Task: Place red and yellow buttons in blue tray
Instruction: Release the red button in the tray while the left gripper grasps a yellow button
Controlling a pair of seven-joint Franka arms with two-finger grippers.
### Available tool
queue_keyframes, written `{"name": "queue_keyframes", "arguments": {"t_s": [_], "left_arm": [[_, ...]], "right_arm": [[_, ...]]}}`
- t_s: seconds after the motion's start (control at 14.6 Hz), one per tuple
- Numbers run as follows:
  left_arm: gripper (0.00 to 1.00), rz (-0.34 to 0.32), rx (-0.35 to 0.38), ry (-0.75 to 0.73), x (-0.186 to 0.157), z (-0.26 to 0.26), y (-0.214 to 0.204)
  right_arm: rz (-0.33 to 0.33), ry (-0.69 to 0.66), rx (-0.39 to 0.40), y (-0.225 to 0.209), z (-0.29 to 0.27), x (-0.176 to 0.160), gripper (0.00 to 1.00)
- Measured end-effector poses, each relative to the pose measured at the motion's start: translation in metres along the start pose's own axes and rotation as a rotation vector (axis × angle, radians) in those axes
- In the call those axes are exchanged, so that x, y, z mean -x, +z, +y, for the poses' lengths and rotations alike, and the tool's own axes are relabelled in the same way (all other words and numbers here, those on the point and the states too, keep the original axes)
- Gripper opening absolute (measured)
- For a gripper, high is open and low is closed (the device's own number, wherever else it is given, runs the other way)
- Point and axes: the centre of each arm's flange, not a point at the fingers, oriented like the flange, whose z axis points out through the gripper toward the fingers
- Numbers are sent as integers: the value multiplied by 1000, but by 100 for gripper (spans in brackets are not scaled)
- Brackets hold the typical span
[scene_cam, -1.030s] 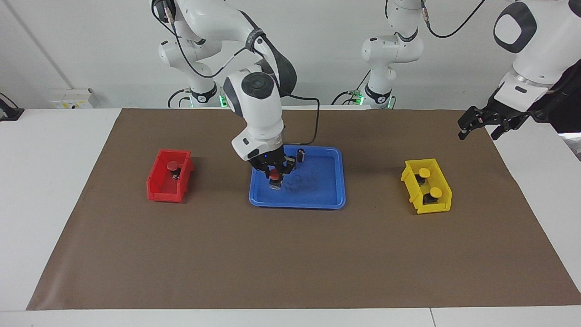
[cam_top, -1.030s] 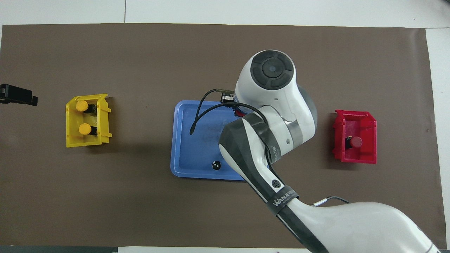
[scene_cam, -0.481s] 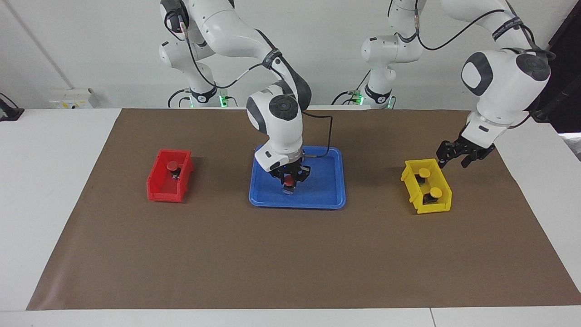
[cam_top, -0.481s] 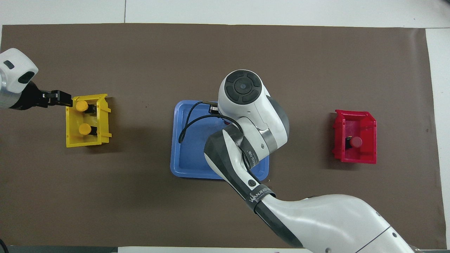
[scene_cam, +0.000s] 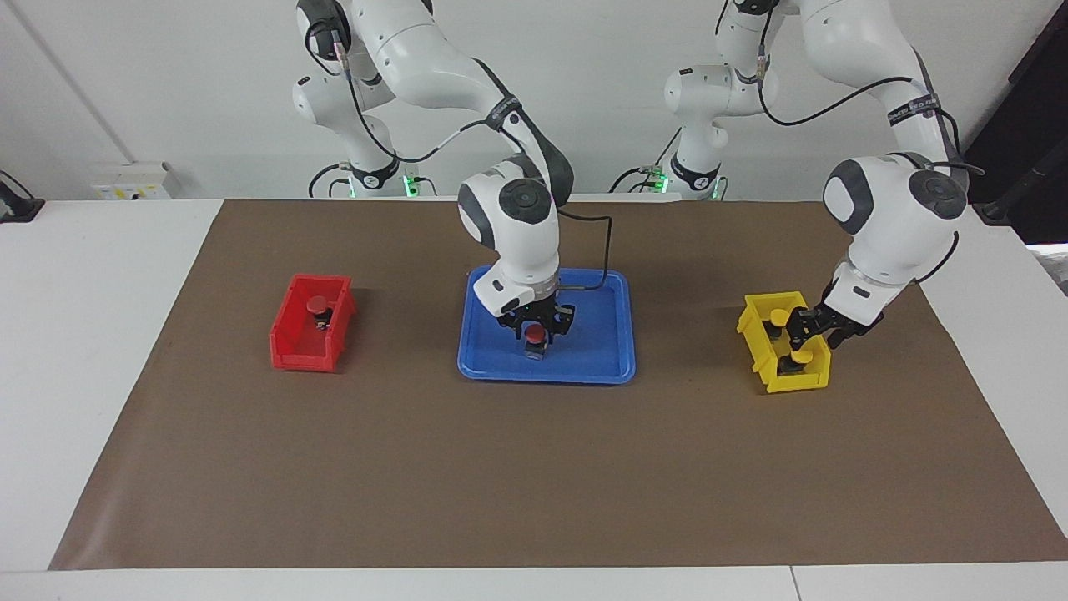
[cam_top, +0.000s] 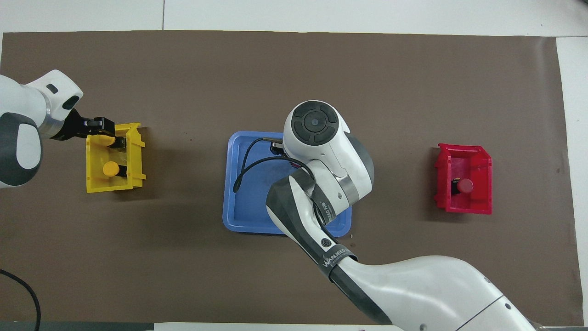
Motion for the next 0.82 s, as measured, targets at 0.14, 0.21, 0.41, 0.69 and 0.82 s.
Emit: {"name": "queue_keyframes", "arguments": {"t_s": [0.14, 0.21, 0.41, 0.69, 0.82], "left_arm": [[72, 2, -1, -1, 3, 0, 11], [72, 0, -1, 0, 4, 0, 15], [71, 2, -1, -2, 5, 0, 20], [60, 7, -2, -6, 7, 0, 26], [41, 8, -2, -7, 7, 0, 26]], "right_arm": [[32, -7, 18, -23, 11, -15, 76], [37, -23, 26, -39, 24, -26, 76], [16, -88, 49, -100, 103, -59, 76], [-29, -191, 63, -126, 235, -53, 76], [-46, -237, 61, -120, 290, -37, 76]]}}
